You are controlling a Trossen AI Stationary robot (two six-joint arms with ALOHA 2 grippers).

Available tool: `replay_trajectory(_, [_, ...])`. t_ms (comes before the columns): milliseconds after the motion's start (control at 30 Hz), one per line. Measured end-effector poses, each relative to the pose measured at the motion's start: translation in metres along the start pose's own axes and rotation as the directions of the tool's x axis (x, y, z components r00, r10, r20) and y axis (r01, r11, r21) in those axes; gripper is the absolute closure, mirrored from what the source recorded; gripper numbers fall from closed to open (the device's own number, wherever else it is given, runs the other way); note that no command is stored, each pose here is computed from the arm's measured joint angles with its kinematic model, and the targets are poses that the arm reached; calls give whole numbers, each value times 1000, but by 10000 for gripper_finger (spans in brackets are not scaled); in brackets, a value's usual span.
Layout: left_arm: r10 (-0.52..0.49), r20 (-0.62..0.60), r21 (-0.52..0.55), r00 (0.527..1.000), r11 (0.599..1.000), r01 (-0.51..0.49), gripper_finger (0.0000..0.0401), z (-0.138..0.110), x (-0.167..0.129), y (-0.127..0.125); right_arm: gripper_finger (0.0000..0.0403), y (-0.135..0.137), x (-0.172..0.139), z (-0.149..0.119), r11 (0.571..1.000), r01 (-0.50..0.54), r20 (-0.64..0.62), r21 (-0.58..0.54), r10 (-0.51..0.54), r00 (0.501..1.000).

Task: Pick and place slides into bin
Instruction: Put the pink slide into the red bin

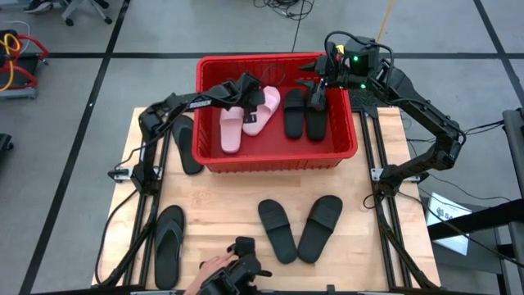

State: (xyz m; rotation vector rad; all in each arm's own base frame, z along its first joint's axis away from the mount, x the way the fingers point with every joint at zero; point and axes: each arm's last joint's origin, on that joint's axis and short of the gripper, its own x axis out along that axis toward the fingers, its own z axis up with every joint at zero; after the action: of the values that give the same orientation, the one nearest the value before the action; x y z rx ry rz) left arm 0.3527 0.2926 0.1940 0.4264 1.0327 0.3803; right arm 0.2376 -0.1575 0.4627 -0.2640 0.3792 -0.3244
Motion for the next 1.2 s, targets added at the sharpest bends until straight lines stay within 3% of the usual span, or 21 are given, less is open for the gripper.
replay_trajectory(267, [71,42,-12,997,997,-70,268,4,6,3,238,0,0,0,1000,-1,0,0,1,1000])
replay_trajectory(500, [74,28,-58,997,996,-72,272,3,7,3,238,0,0,0,1000,-1,-1,0,1,1000])
replay_trajectory(600, [79,22,-63,997,995,-78,297,3,7,3,238,0,0,0,1000,-2,-2,1,2,1000])
replay_trajectory(800, [76,16,-67,997,995,-75,389,2,7,3,238,0,0,0,1000,-2,-4,1,2,1000])
replay_trajectory(1033, [86,10,-147,996,986,-84,397,2,7,3,238,1,0,-1,1000,-6,-11,3,6,1000])
replay_trajectory(1200, [126,-56,-270,990,953,-137,398,2,4,1,238,1,0,-2,1000,-9,-19,4,9,1000])
